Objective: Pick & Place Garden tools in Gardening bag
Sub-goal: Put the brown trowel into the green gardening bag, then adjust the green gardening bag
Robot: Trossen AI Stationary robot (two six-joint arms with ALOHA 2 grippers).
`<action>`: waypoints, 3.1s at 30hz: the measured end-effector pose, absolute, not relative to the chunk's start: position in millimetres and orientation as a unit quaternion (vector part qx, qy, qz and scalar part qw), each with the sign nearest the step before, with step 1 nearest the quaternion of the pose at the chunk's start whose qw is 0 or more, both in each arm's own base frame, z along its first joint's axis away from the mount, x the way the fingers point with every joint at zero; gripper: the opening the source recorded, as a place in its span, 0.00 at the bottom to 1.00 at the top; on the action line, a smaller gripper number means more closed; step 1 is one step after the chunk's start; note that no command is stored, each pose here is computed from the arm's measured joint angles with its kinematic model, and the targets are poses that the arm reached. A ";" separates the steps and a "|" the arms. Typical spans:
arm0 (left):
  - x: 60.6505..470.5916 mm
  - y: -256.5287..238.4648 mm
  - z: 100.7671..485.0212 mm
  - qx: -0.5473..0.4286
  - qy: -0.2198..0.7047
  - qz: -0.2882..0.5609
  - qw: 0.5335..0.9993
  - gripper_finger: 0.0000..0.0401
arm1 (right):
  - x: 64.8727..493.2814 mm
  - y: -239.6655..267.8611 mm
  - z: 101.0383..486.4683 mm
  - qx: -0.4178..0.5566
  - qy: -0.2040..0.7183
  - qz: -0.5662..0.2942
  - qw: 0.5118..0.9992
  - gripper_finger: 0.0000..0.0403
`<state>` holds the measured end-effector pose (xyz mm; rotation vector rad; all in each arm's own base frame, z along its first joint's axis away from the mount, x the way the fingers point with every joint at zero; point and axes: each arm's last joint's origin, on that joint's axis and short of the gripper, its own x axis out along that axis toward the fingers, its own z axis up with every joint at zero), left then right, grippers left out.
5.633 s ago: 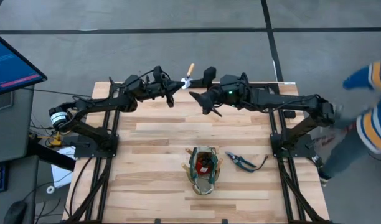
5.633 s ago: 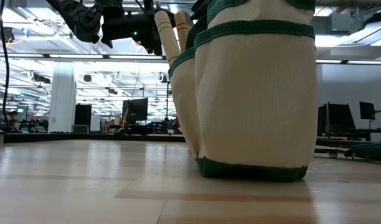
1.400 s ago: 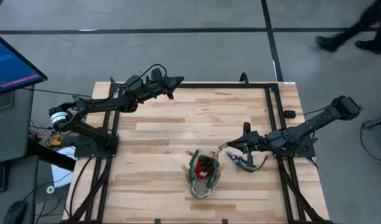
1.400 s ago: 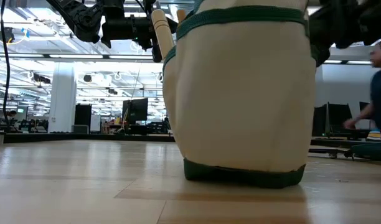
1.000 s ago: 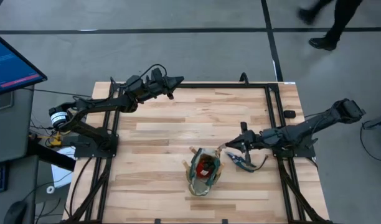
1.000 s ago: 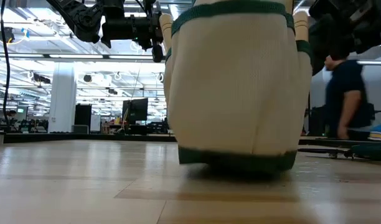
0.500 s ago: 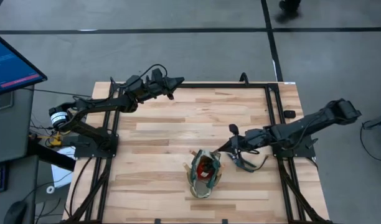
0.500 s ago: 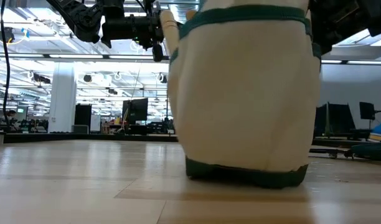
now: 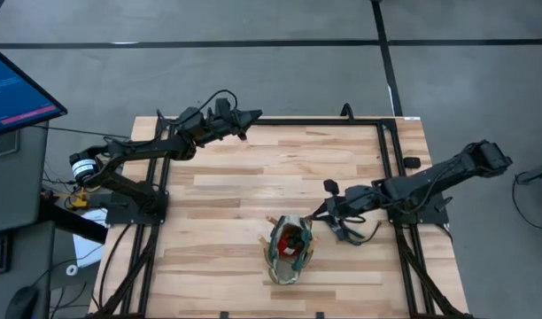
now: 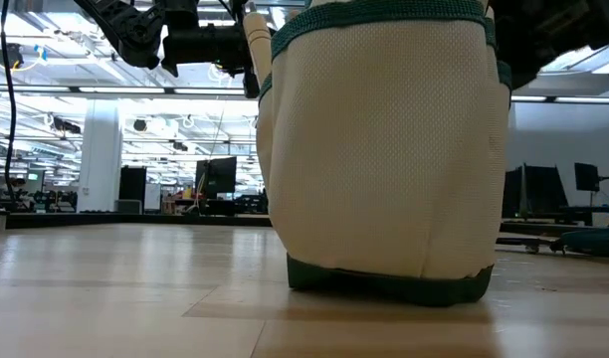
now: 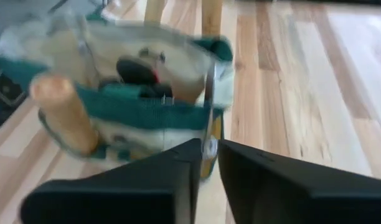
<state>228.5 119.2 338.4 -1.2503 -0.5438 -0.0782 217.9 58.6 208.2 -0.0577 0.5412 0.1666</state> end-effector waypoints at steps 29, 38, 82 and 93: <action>198.4 141.5 347.0 -0.479 -0.184 -0.095 0.853 0.21 | 171.7 76.6 212.7 0.235 0.577 -0.075 0.779 0.58; 181.0 143.0 353.9 -0.447 -0.138 -0.136 0.873 0.20 | 187.5 99.1 181.5 0.272 0.623 -0.120 0.724 0.63; 162.5 27.6 208.9 -0.621 0.120 0.024 0.775 0.00 | 226.0 193.7 224.0 0.234 0.467 0.049 0.851 0.25; 165.2 13.6 207.1 -0.608 0.089 0.084 0.785 0.00 | 253.2 260.2 185.7 0.233 0.394 0.080 0.885 0.02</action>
